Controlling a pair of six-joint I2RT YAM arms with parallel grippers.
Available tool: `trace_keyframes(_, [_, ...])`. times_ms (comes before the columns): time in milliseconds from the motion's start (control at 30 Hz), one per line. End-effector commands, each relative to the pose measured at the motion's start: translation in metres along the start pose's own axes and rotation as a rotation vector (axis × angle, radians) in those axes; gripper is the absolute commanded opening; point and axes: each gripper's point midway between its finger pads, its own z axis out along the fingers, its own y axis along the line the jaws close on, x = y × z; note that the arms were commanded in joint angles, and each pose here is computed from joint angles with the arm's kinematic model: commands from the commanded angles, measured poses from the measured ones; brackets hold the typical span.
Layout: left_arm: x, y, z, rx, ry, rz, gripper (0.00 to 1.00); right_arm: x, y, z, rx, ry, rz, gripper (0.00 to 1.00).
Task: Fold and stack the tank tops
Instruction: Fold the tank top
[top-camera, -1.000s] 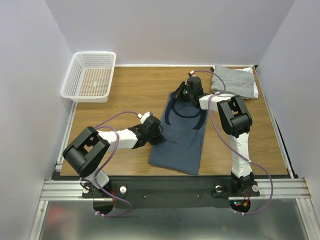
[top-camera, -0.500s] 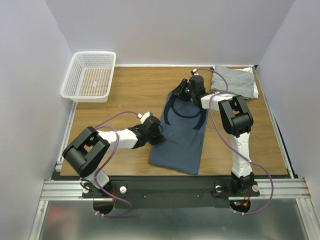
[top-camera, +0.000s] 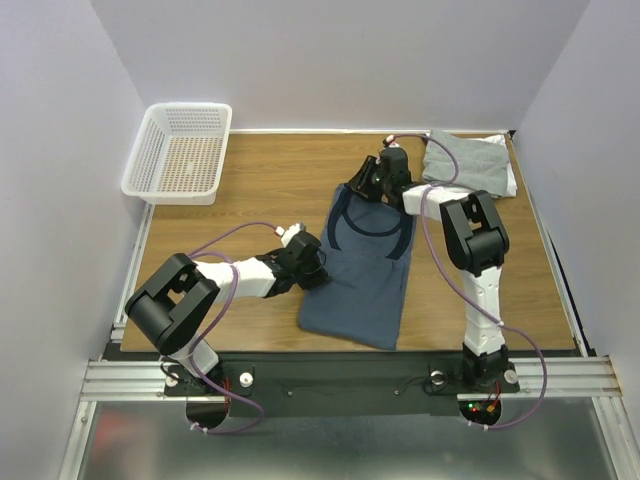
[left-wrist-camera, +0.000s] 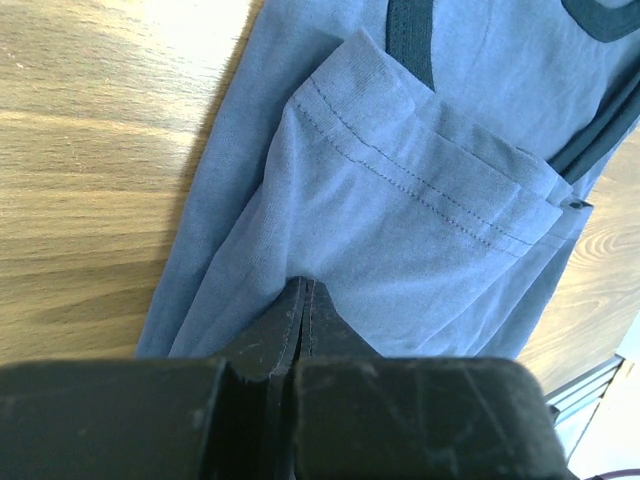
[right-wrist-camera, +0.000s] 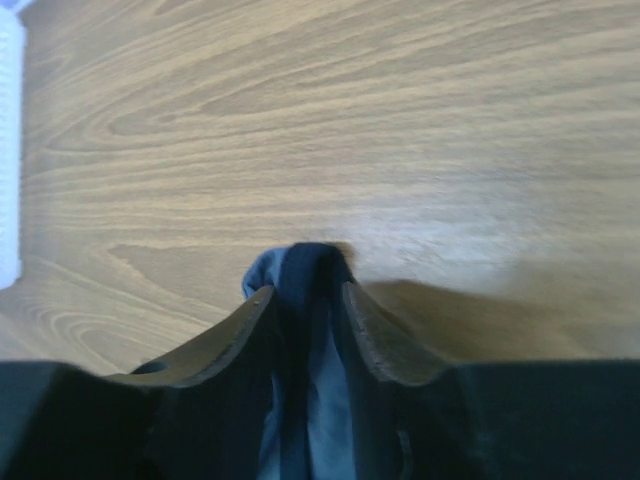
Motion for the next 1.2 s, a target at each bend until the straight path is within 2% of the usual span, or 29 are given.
trace_keyframes(0, [-0.006, 0.007, -0.008, -0.036, -0.018, 0.049, 0.00, -0.071, 0.034, -0.036, 0.026, -0.153, -0.091, 0.41])
trace_keyframes(133, [-0.022, -0.013, -0.013, 0.016, -0.047, 0.082, 0.01, -0.082, 0.034, -0.065, 0.103, -0.156, -0.131, 0.50])
trace_keyframes(200, [-0.031, -0.028, -0.019, 0.059, -0.067, 0.109, 0.08, -0.073, 0.033, -0.089, 0.123, -0.125, -0.136, 0.54])
trace_keyframes(333, [-0.048, -0.054, -0.035, 0.135, -0.118, 0.146, 0.27, -0.038, 0.022, -0.137, 0.172, -0.044, -0.122, 0.54])
trace_keyframes(367, [-0.051, -0.057, -0.039, 0.145, -0.129, 0.156, 0.29, -0.025, 0.019, -0.147, 0.178, -0.016, -0.127, 0.54])
trace_keyframes(400, [-0.057, -0.065, -0.046, 0.163, -0.148, 0.159, 0.30, -0.022, 0.036, -0.167, 0.149, -0.028, -0.148, 0.54])
trace_keyframes(433, [-0.059, -0.066, -0.050, 0.158, -0.156, 0.161, 0.32, 0.006, 0.017, -0.177, 0.209, 0.027, -0.155, 0.54])
trace_keyframes(533, [-0.067, -0.050, -0.060, 0.084, -0.195, 0.142, 0.35, 0.048, 0.022, -0.204, 0.236, 0.078, -0.205, 0.54])
trace_keyframes(600, [-0.064, -0.031, -0.070, 0.030, -0.199, 0.113, 0.47, 0.089, 0.024, -0.232, 0.241, 0.138, -0.211, 0.54])
trace_keyframes(633, [-0.060, -0.016, -0.069, -0.007, -0.196, 0.105, 0.57, 0.102, 0.021, -0.243, 0.249, 0.164, -0.206, 0.53])
trace_keyframes(667, [-0.057, -0.009, -0.076, -0.018, -0.194, 0.093, 0.59, 0.127, 0.021, -0.259, 0.240, 0.191, -0.192, 0.53])
trace_keyframes(800, [-0.034, 0.022, -0.085, -0.038, -0.143, 0.053, 0.63, 0.173, 0.012, -0.302, 0.258, 0.255, -0.133, 0.52])
trace_keyframes(900, [-0.010, 0.053, -0.089, -0.063, -0.093, 0.021, 0.63, 0.191, 0.007, -0.331, 0.262, 0.291, -0.072, 0.51])
trace_keyframes(1033, [0.009, 0.067, -0.095, -0.063, -0.045, 0.008, 0.63, 0.204, -0.006, -0.356, 0.288, 0.337, -0.011, 0.52])
trace_keyframes(1167, [0.026, 0.074, -0.099, -0.071, 0.007, 0.005, 0.63, 0.232, -0.020, -0.374, 0.307, 0.445, 0.035, 0.52])
